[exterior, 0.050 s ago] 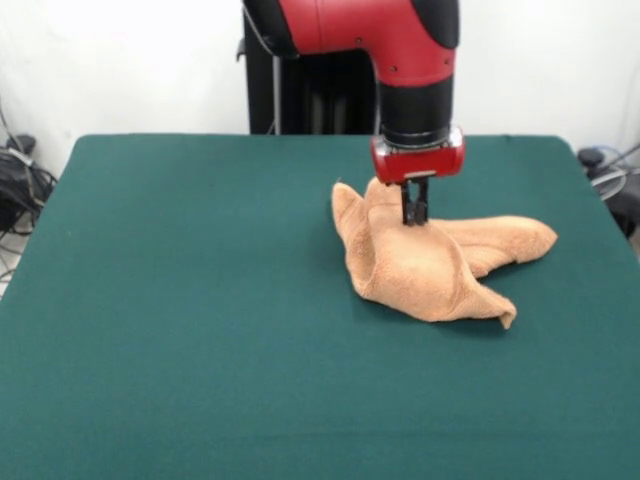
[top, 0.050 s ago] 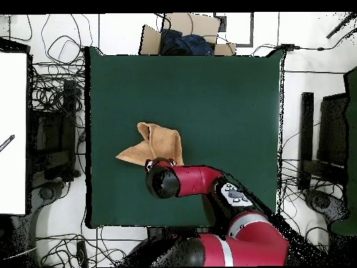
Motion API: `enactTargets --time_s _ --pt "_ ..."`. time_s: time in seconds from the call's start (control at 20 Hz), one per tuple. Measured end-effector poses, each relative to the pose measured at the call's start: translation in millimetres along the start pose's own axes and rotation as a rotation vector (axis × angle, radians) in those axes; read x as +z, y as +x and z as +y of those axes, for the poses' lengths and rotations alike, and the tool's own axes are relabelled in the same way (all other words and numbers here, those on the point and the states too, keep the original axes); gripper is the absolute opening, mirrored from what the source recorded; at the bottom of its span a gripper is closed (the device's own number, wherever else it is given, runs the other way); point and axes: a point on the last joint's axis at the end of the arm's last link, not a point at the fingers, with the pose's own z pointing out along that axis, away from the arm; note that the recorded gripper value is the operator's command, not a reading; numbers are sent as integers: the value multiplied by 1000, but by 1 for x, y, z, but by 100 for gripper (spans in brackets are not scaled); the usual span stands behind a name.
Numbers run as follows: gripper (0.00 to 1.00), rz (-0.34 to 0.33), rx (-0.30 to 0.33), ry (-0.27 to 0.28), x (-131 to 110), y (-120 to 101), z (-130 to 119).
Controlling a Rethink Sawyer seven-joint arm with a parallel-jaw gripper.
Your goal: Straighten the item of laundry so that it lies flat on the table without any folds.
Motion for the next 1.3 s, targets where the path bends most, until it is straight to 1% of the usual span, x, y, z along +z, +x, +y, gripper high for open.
enactTargets --time_s 0.35,0.4,0.7,1.05,1.3 --pt "0 -37 -12 1 -1 -6 5" --pt "100 -44 -17 2 -2 -7 7" --pt "100 -56 -23 7 -8 -12 10" --pt "100 -60 -12 8 -17 -14 16" --pt "100 -37 0 6 -15 -1 13"
